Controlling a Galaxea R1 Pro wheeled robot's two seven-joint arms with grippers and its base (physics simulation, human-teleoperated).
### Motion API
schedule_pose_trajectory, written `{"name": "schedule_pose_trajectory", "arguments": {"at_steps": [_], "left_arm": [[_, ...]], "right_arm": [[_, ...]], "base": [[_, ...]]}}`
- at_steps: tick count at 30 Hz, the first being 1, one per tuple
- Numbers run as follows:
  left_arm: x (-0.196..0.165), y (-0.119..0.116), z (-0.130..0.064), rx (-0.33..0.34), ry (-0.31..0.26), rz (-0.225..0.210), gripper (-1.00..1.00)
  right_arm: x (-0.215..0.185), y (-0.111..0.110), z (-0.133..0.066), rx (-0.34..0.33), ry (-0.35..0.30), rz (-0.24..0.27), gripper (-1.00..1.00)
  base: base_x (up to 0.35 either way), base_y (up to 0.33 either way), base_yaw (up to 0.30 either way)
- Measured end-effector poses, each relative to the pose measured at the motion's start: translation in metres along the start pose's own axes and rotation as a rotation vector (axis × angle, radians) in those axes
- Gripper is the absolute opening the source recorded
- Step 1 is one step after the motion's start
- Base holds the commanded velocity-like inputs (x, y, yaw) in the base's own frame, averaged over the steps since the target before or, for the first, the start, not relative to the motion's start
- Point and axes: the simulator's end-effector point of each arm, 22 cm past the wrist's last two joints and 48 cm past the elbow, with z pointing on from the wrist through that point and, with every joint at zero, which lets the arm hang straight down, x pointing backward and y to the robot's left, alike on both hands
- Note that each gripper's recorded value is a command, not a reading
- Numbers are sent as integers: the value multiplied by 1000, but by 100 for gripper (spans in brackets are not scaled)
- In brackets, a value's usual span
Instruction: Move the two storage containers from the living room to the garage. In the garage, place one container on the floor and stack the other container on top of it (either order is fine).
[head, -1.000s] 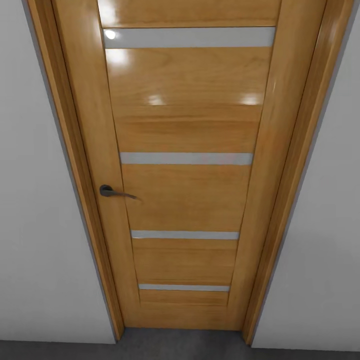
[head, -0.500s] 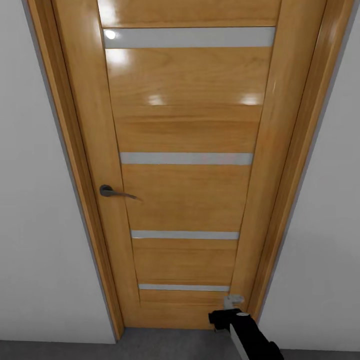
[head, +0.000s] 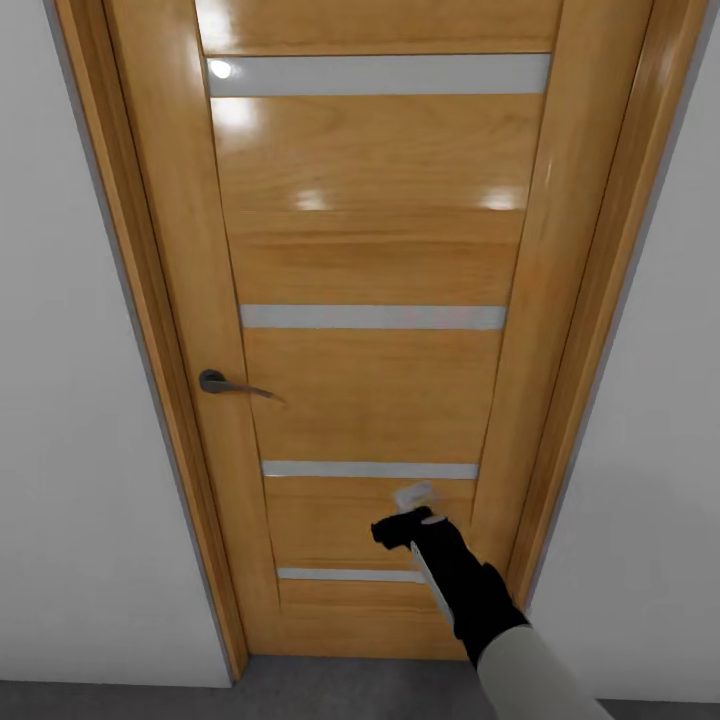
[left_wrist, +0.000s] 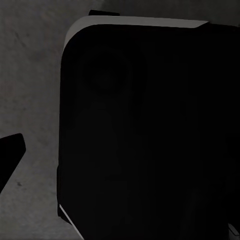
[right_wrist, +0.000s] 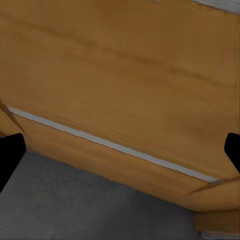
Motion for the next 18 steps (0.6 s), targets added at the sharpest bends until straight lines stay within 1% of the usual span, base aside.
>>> {"name": "schedule_pose_trajectory", "arguments": {"at_steps": [1,2,3,4,5,9,10,17,18], "left_arm": [[0,0,0,0,0,0,100],[0,0,0,0,0,0,100],[0,0,0,0,0,0,100],[0,0,0,0,0,0,100],[0,0,0,0,0,0,100],[0,0,0,0,1,1,100],[0,1,0,-1,0,1,100],[0,1,0,-1,-1,-2,100],[0,1,0,-2,-1,-2,100]], "right_arm": [[-10,12,-3,-12,-25,-46,100],[-15,17,-5,-17,-36,-66,100],[-37,40,-13,-40,-99,-140,100],[-48,44,-18,-42,-131,-155,100],[-59,46,-22,-42,-165,-161,100],[-78,50,-30,-44,-232,-169,100],[-85,52,-33,-46,-257,-172,100],[-88,56,-34,-51,-269,-181,100],[-89,69,-36,-67,-286,-216,100]], "base": [[0,0,0],[0,0,0],[0,0,0],[0,0,0],[0,0,0],[0,0,0],[0,0,0],[0,0,0],[0,0,0]]}}
